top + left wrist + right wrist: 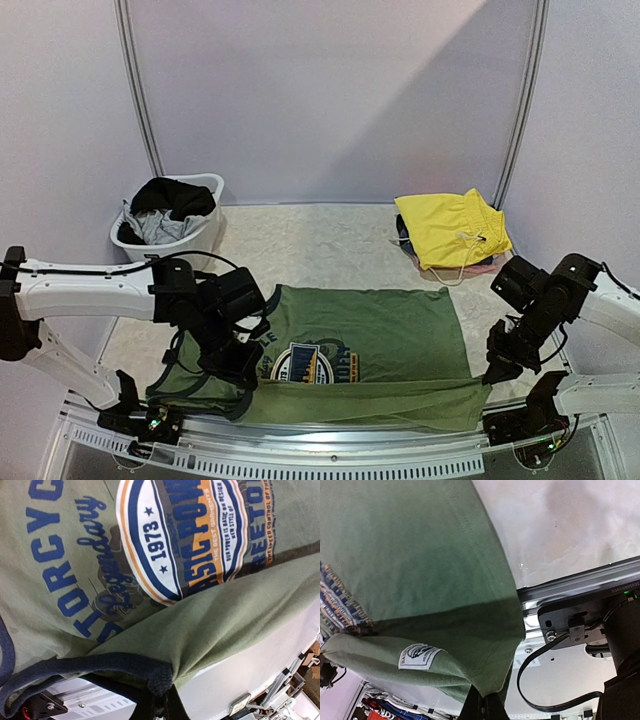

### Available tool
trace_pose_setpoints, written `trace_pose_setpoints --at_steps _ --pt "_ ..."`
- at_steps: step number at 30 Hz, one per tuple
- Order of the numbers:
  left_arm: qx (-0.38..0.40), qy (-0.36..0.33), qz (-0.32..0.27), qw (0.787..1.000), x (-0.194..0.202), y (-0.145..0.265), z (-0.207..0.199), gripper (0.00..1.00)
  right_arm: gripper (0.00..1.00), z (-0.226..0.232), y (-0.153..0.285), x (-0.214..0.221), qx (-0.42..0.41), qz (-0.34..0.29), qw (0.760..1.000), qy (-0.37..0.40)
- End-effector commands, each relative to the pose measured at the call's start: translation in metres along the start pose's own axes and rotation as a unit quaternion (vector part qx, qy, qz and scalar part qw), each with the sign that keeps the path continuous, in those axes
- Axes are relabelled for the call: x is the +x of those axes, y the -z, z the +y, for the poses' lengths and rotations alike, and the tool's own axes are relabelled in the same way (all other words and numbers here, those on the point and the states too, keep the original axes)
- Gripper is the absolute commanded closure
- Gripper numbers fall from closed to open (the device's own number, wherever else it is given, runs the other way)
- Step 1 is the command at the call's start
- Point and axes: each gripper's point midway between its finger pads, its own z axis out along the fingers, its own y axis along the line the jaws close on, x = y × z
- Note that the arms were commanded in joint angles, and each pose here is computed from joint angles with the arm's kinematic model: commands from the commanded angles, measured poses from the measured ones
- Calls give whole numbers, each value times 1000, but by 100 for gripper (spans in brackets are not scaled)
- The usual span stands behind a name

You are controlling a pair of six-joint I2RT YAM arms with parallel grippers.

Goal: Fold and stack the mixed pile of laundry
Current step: Adjust the 1/3-folded tank top at the center of the board.

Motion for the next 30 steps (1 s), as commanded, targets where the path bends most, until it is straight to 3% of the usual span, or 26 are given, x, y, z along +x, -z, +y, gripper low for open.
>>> trace_pose_setpoints --at_steps 1,11,18,21,23,25,30 --pt "-35 -7 13 999 -5 2 14 97 100 -30 -7 2 84 10 996 -9" --pt "-71 4 56 996 -10 -13 30 95 100 -17 -24 -23 115 -1 993 19" --pt "-99 21 50 994 -22 -13 37 94 100 5 -26 -62 123 -44 991 36" --pt "-119 24 34 992 -32 -6 42 79 90 10 -29 -75 127 -44 990 40" --pt "-136 19 17 990 -41 7 42 52 70 14 -26 -83 128 -46 990 44" --pt "-149 6 -12 989 -55 23 39 37 57 21 -14 -94 121 -59 990 48" --pt "-143 -10 -67 987 -98 60 24 26 51 52 24 -126 89 -106 989 61"
